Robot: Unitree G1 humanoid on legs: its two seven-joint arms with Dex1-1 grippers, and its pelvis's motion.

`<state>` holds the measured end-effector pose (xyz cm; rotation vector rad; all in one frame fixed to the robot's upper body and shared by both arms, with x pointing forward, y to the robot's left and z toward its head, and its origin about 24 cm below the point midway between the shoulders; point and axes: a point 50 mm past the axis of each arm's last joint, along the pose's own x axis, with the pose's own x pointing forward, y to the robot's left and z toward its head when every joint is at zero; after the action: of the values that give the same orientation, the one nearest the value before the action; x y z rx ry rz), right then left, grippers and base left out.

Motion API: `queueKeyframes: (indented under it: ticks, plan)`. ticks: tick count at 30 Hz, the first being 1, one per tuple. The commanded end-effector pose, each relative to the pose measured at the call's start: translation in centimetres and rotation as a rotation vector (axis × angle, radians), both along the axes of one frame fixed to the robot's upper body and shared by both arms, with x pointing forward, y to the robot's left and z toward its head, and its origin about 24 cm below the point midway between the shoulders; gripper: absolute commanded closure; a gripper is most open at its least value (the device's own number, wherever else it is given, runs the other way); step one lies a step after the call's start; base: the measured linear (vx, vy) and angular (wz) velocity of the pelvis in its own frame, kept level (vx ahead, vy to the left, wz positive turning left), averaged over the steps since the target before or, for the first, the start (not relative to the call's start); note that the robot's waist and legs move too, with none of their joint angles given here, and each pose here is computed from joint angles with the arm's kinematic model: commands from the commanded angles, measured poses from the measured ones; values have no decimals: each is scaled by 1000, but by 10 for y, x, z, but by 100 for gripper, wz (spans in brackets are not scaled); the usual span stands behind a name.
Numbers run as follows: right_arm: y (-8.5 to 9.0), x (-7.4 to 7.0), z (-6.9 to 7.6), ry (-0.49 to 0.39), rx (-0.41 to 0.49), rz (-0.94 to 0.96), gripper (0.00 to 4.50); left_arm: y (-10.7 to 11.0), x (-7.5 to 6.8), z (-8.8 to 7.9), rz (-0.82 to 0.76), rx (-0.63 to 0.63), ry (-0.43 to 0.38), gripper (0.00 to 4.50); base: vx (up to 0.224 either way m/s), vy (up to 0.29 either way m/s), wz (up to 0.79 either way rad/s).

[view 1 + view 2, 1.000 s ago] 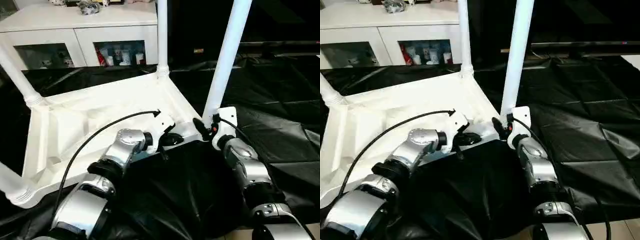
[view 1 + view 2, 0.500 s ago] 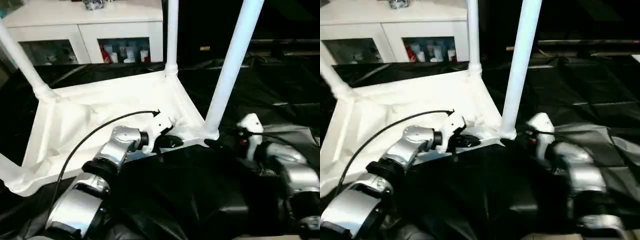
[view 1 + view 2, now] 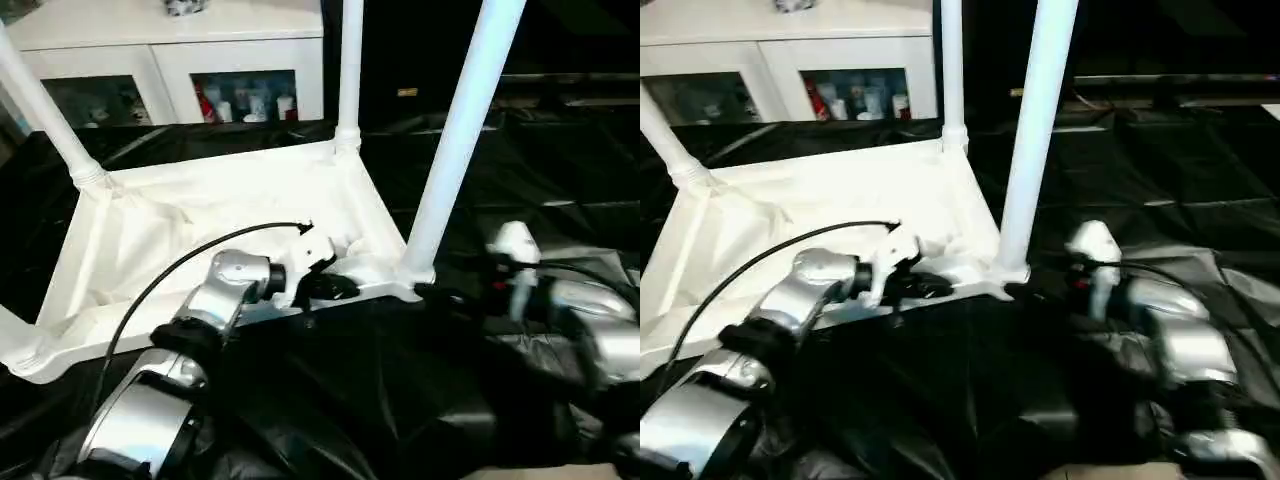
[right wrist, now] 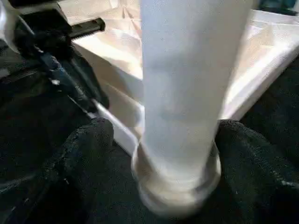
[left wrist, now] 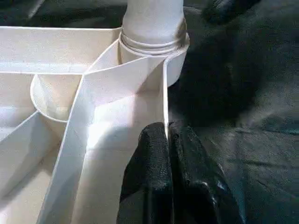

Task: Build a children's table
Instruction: Rotate leg to tighten

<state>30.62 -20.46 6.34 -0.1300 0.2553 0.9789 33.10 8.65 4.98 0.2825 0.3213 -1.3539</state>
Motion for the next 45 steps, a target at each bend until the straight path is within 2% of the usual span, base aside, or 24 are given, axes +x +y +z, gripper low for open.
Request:
queueKeyframes:
  ticks: [1,4,19,26,32,35,37,39,41,42,45]
  plan:
    - [3,5,0,-16,-29,-20,71,-3,-4,-2,-29,-25,13,450,0,0,0]
    - [7,7,-2,-11,-21,-14,71,-3,-5,-3,-38,-20,14,450,0,0,0]
    - [18,10,-8,13,1,46,194,4,-5,-2,-37,-3,13,450,0,0,0]
    - [24,4,-22,49,17,39,239,6,-5,-4,-8,4,13,450,0,0,0]
    - [32,7,-47,93,103,-248,245,-7,6,-5,151,0,-8,450,0,0,0]
    - [42,6,-56,116,113,-320,245,-13,10,-5,208,3,-18,450,0,0,0]
    - [62,9,-66,148,103,-455,245,-27,16,-2,296,-3,-30,450,0,0,0]
    - [73,12,-70,160,87,-522,245,-35,17,-1,326,-8,-33,450,0,0,0]
    - [86,16,-70,168,76,-569,245,-43,18,0,336,-10,-40,450,0,0,0]
    - [101,19,-67,167,80,-548,245,-50,16,1,318,-19,-41,450,0,0,0]
    - [113,20,-61,143,86,-486,245,-54,15,2,296,-26,-42,450,0,0,0]
